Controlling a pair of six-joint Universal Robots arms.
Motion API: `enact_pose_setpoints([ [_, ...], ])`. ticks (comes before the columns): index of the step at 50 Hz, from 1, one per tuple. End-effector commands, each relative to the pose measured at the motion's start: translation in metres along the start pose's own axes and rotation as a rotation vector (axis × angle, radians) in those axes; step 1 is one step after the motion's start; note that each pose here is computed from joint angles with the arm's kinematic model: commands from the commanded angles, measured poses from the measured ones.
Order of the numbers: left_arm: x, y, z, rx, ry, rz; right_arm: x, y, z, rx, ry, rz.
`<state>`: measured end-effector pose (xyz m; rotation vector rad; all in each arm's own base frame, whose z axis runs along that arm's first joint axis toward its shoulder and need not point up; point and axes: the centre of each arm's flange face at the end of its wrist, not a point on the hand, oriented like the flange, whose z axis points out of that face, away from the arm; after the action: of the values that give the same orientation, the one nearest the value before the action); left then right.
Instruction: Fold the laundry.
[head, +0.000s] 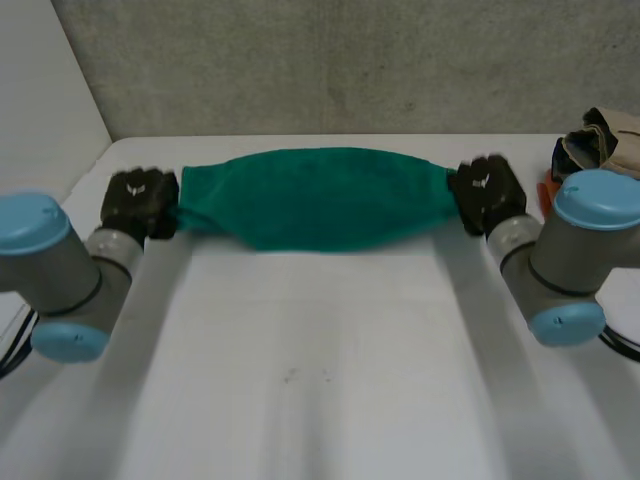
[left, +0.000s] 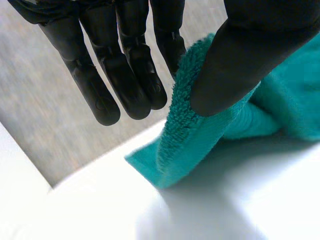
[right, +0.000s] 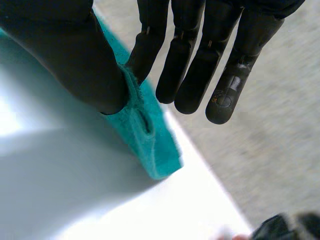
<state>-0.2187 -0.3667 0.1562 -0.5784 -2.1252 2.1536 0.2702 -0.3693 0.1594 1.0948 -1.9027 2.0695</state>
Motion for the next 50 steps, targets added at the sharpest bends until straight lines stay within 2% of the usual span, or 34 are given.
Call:
enact_pose_setpoints([
  [1, -0.003, -0.017, -0.049, -0.089, 0.008, -0.006, 0.007, -0.019, -0.044, -0.161, -0.113, 0.016],
  [6, -0.008, -0.041, -0.086, -0.162, 0.02, 0.07, 0.017, -0.037, -0.084, -0.315, -0.23, -0.007],
  [7, -0.009, -0.043, -0.092, -0.183, 0.024, 0.088, 0.021, -0.037, -0.1, -0.394, -0.287, -0.035],
  [8, -0.009, -0.045, -0.111, -0.269, 0.052, 0.163, 0.023, -0.036, -0.106, -0.424, -0.307, -0.049],
  [10, -0.009, -0.044, -0.12, -0.318, 0.07, 0.2, 0.029, -0.034, -0.126, -0.519, -0.377, -0.098],
  [11, -0.007, -0.042, -0.134, -0.397, 0.109, 0.253, 0.03, -0.033, -0.134, -0.546, -0.405, -0.118],
  [15, 0.0, -0.033, -0.165, -0.57, 0.217, 0.33, 0.03, -0.025, -0.15, -0.597, -0.474, -0.192],
  [18, 0.002, -0.029, -0.17, -0.595, 0.234, 0.334, 0.025, -0.018, -0.152, -0.596, -0.479, -0.204],
  [21, 0.001, -0.026, -0.164, -0.567, 0.22, 0.338, 0.026, -0.015, -0.146, -0.563, -0.44, -0.191],
  [26, -0.001, -0.018, -0.139, -0.468, 0.167, 0.349, 0.026, -0.005, -0.126, -0.486, -0.29, -0.048],
  [30, -0.003, -0.018, -0.118, -0.403, 0.127, 0.316, 0.02, 0.005, -0.118, -0.472, -0.257, 0.028],
  [39, -0.008, -0.008, -0.079, -0.396, 0.084, 0.197, 0.025, 0.01, -0.113, -0.448, -0.275, 0.06],
  [50, -0.016, 0.011, -0.045, -0.435, 0.011, 0.218, 0.018, 0.009, -0.132, -0.571, -0.415, 0.044],
])
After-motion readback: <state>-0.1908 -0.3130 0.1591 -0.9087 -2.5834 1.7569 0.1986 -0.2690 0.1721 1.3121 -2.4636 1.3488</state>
